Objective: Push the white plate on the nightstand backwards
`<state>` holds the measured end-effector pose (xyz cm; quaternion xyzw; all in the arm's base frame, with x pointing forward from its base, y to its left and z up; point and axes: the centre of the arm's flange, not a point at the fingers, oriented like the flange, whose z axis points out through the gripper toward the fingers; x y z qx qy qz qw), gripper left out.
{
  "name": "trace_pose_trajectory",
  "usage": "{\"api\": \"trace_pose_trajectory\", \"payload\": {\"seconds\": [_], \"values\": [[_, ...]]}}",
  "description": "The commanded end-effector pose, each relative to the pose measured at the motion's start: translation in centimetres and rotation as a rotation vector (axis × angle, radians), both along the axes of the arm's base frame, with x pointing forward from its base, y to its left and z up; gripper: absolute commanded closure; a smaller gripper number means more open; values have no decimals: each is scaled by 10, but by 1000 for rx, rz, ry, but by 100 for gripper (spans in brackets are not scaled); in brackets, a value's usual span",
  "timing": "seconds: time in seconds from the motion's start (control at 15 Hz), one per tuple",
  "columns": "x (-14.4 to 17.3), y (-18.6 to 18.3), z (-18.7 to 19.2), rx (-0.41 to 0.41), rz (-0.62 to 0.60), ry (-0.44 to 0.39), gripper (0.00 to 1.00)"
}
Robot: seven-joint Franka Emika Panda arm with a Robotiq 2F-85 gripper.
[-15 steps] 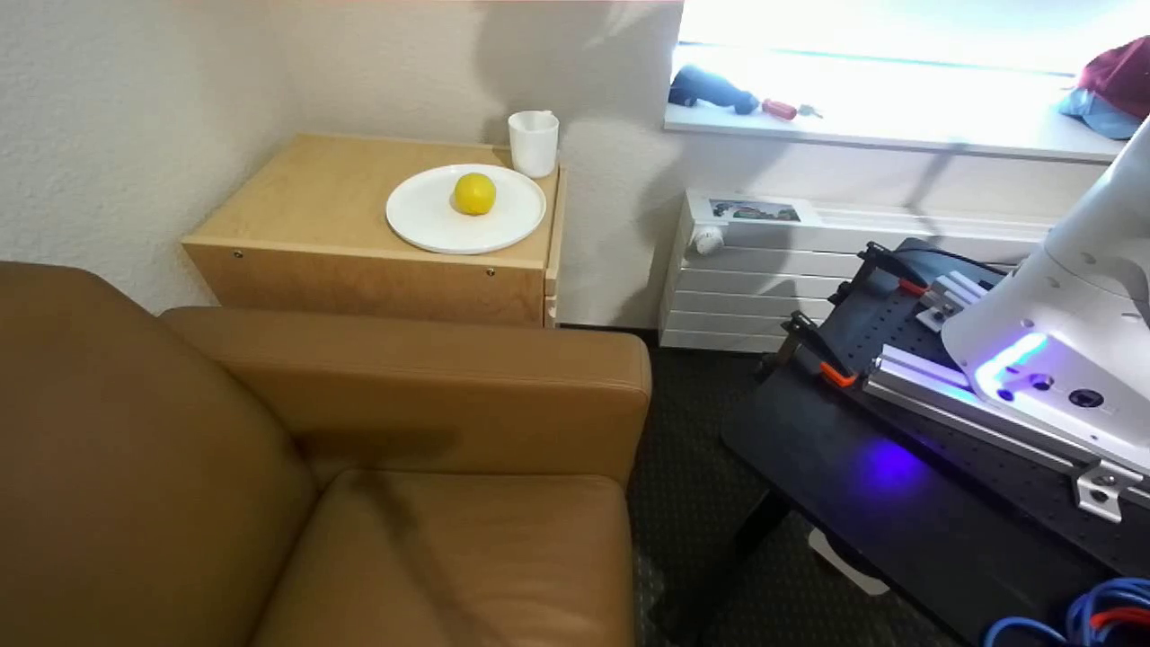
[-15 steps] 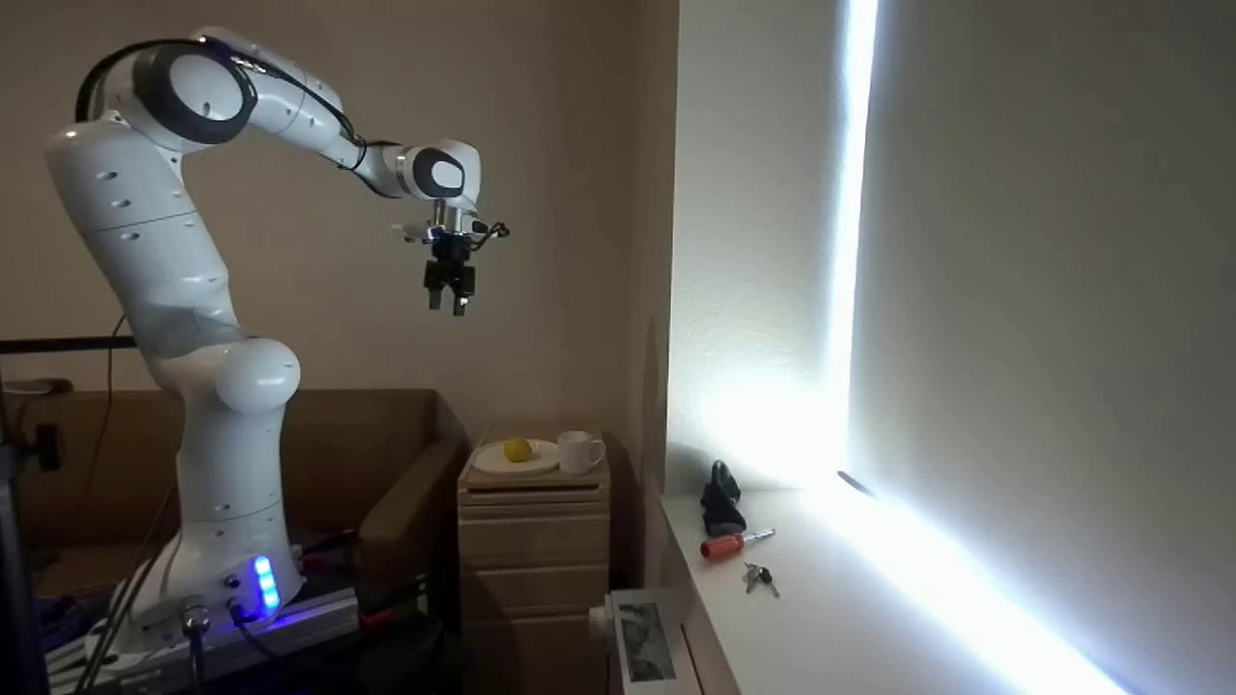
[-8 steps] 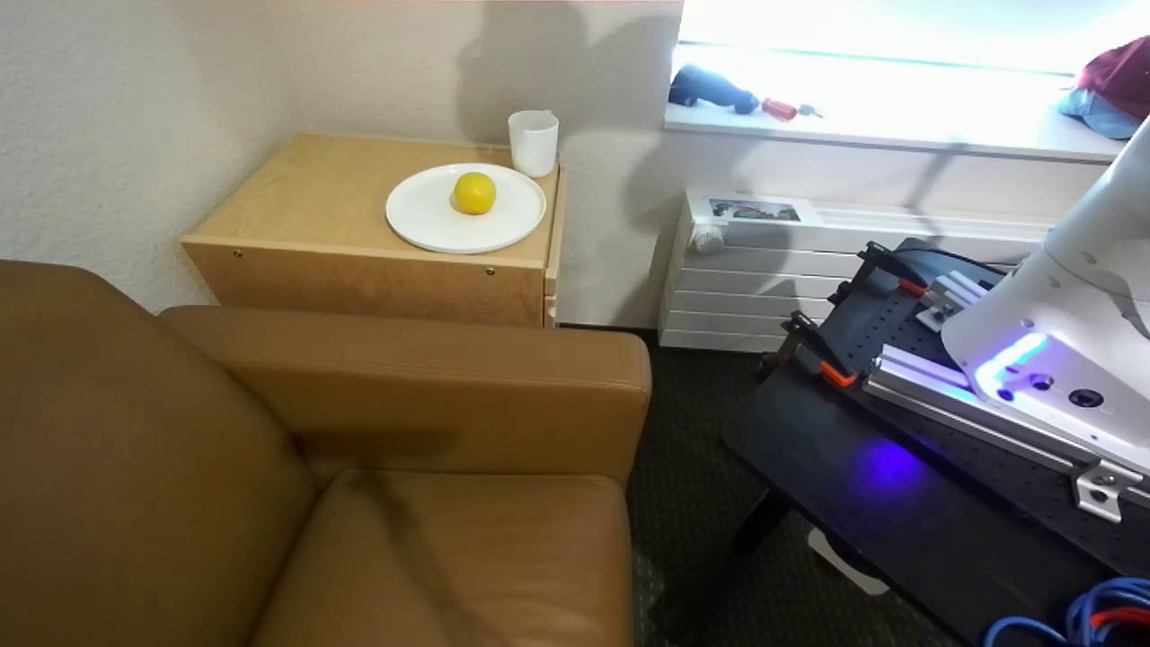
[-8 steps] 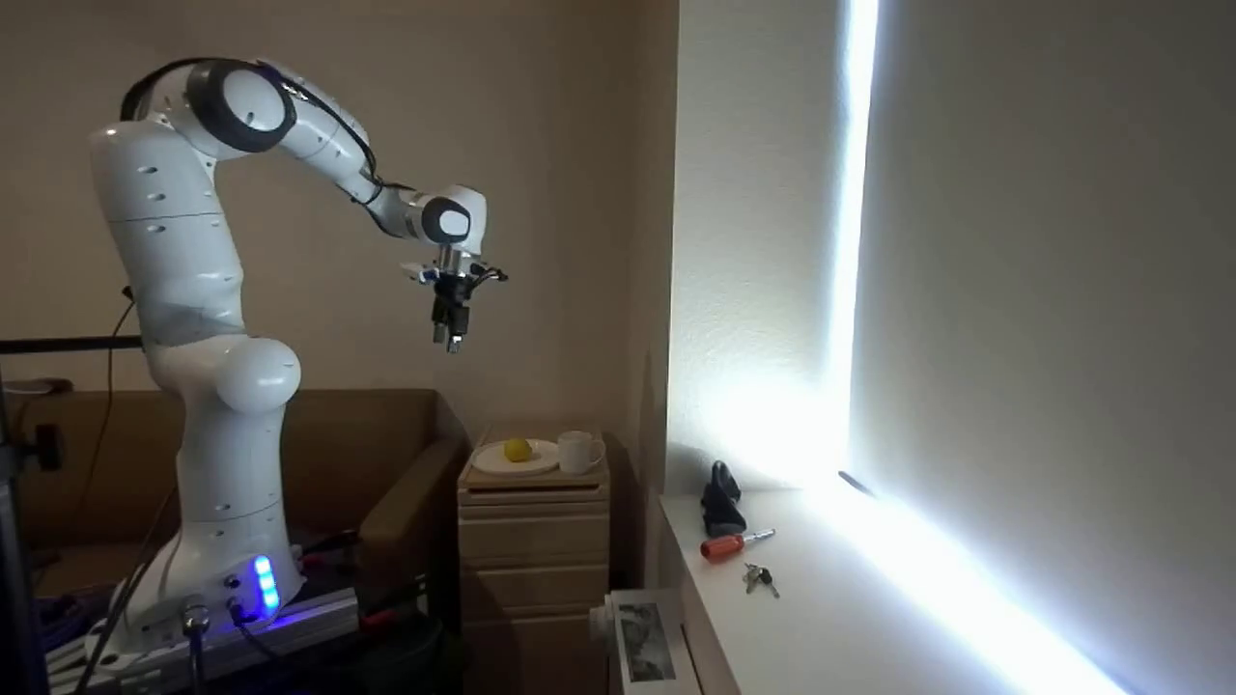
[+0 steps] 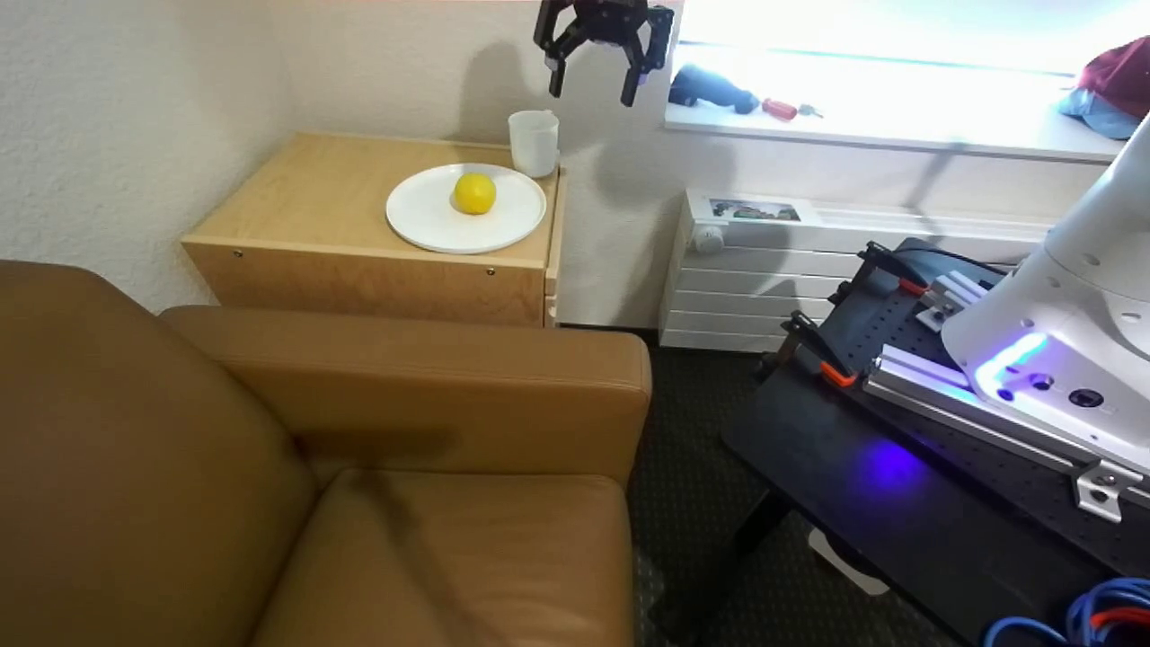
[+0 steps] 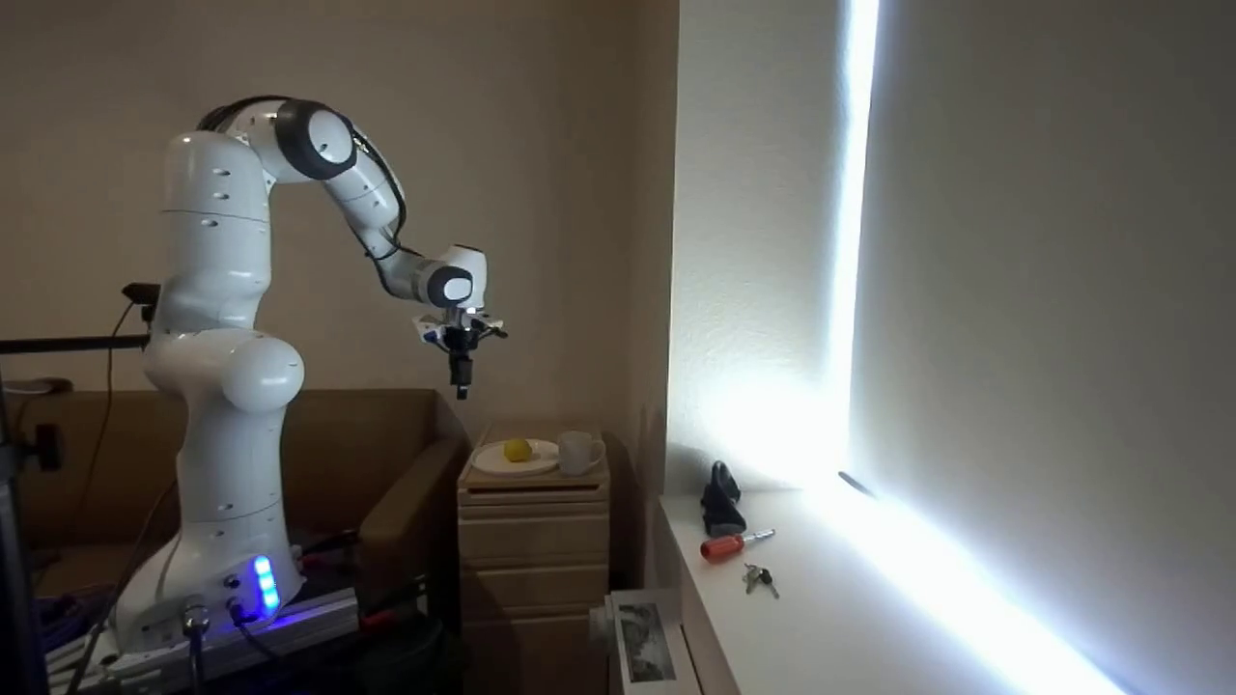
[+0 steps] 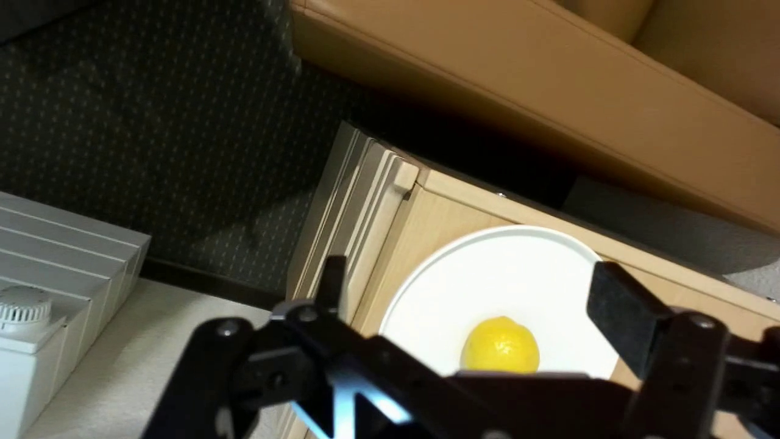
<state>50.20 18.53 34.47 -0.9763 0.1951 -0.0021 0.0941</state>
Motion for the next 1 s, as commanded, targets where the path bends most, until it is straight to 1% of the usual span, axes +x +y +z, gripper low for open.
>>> {"api": "trace_pose_trajectory", "payload": {"seconds": [0.0, 0.07, 0.13, 0.27, 0.47, 0.53, 0.67, 0.93], "values": [[0, 0, 1, 0, -1, -2, 0], [1, -1, 3, 1, -2, -6, 0], [10, -2, -16, -38, -34, 10, 0], [24, 3, -55, -61, -102, 26, 0], [36, 13, -97, -36, -177, 27, 0], [41, 17, -110, -16, -200, 16, 0], [52, 22, -131, -11, -246, -26, 0], [74, 23, -173, -30, -332, -125, 0]]}}
